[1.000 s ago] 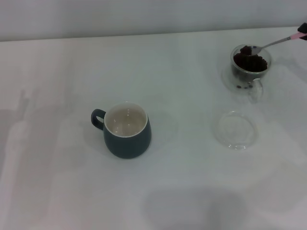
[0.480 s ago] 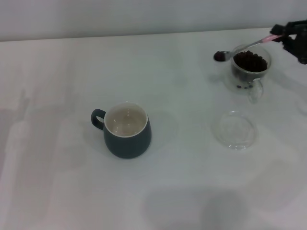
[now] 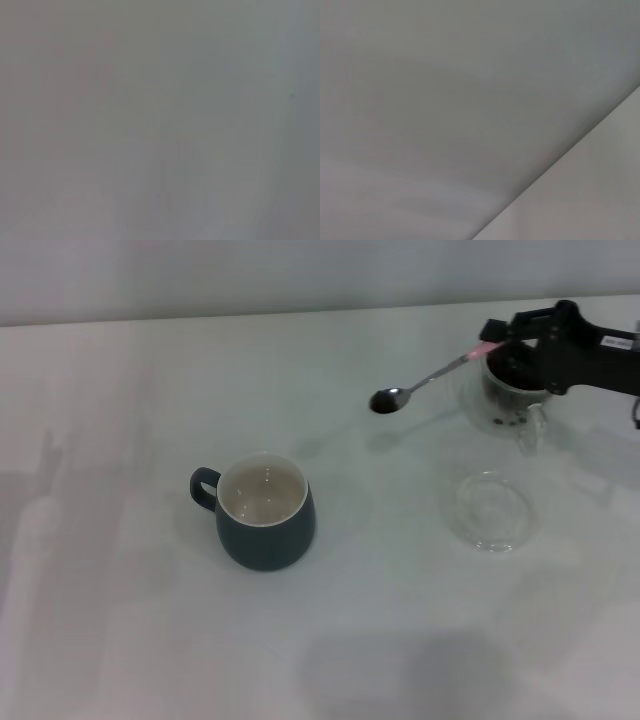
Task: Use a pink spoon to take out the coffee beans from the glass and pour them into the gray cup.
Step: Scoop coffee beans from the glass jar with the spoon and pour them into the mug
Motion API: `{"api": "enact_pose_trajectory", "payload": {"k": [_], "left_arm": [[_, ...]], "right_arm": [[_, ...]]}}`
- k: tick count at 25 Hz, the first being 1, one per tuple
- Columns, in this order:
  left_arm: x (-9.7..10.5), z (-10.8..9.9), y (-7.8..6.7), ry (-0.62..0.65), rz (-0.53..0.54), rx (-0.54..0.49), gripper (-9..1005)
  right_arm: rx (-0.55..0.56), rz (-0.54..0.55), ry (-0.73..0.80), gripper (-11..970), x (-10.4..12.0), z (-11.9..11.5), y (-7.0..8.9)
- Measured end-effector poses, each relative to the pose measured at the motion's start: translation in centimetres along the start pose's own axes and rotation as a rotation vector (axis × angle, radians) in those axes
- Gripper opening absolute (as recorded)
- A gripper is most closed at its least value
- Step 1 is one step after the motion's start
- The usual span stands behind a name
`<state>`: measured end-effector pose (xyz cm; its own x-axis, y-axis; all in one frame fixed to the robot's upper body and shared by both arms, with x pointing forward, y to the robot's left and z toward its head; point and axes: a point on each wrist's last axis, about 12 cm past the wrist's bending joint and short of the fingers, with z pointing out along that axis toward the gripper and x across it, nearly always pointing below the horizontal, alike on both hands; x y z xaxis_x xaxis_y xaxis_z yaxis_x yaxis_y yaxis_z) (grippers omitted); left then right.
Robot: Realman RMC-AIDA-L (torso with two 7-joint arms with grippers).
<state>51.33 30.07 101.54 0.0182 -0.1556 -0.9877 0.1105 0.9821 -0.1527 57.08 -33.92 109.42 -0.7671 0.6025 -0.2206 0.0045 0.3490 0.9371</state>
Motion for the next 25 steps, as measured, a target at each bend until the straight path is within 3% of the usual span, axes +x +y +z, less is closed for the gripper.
{"api": "enact_pose_trajectory", "payload": {"k": [13, 25], "left_arm": [[0.2, -0.2, -0.1, 0.007, -0.005, -0.003, 802], [0.2, -0.2, -0.2, 0.000, -0.017, -0.005, 801]], "right_arm": [[-0.065, -0.095, 0.209, 157, 2.9, 6.0, 3.1], [-0.142, -0.344, 0.249, 158, 4.5, 8.1, 4.0]]}}
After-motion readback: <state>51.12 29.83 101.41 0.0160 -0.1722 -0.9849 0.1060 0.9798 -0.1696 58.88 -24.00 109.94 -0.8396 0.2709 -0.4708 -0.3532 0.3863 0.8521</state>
